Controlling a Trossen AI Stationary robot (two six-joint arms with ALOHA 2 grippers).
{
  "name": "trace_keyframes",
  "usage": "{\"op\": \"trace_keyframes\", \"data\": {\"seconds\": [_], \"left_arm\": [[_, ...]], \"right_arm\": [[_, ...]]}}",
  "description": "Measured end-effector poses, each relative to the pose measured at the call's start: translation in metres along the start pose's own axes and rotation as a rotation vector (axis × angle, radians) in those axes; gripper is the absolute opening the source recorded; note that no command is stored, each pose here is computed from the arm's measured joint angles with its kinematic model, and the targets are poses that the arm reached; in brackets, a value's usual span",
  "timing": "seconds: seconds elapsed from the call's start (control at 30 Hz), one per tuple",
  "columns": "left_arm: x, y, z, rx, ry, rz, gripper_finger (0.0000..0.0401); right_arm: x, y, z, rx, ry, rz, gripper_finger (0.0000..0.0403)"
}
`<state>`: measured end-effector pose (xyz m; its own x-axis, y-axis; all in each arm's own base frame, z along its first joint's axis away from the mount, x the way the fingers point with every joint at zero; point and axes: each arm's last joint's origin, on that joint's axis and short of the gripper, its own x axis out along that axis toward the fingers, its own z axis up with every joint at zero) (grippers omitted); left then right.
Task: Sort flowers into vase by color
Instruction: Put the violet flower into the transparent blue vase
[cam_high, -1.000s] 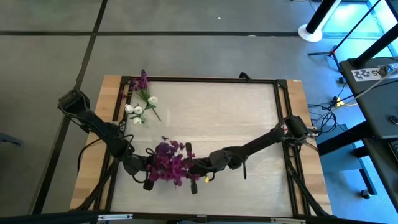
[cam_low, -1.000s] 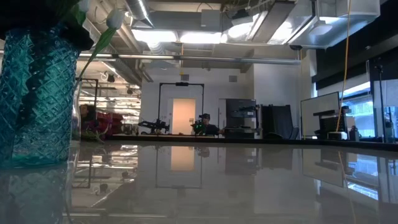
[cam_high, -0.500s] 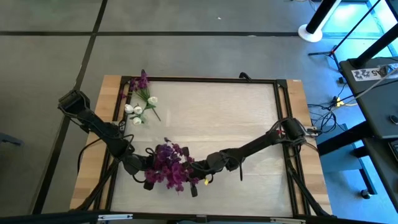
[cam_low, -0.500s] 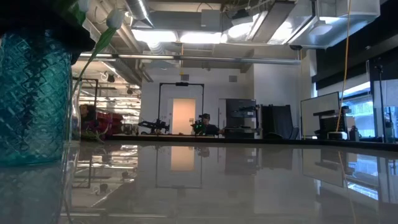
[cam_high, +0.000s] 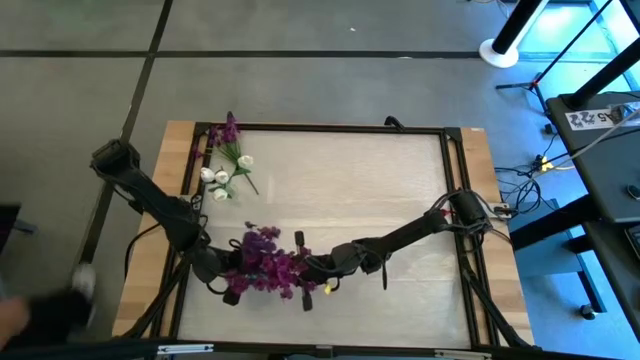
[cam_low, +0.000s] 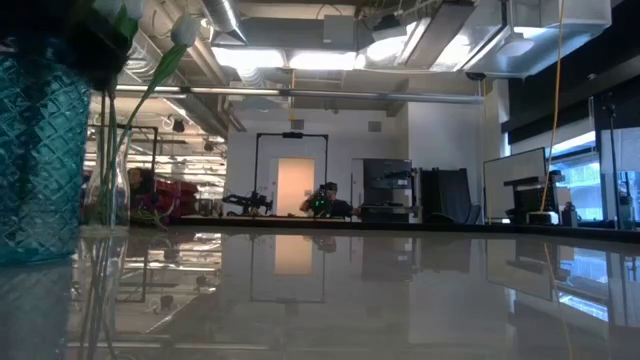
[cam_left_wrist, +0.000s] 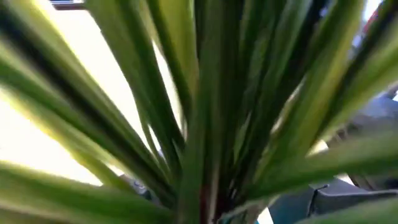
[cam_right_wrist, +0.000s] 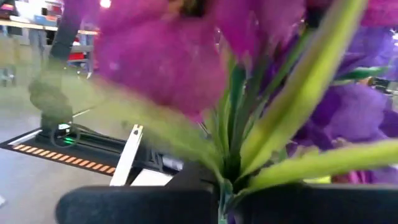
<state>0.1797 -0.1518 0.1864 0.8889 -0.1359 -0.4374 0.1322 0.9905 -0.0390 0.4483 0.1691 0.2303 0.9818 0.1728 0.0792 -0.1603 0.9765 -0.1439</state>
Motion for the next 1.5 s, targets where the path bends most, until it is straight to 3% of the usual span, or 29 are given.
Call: {"op": "trace_keyframes", "data": {"seconds": [0.33,0.83,1.23,1.5], "left_arm": [[-0.020,-0.001,0.002,-0.019,0.050,-0.013,0.0195],[-0.024,-0.002,0.004,-0.040,0.036,-0.021,0.0195],[0.007,0.001,0.004,-0.037,-0.024,0.054,0.0195],[0.024,0.006,0.006,-0.006,-0.070,0.083,0.0195]], "right_arm": [[0.000,-0.001,0.003,0.000,0.002,-0.012,0.0012],[0.013,-0.001,0.025,-0.039,0.064,0.044,0.0012],[0.017,-0.019,0.025,-0.065,0.085,0.188,0.0012],[0.016,-0.017,0.023,-0.067,0.126,0.199,0.0012]]}}
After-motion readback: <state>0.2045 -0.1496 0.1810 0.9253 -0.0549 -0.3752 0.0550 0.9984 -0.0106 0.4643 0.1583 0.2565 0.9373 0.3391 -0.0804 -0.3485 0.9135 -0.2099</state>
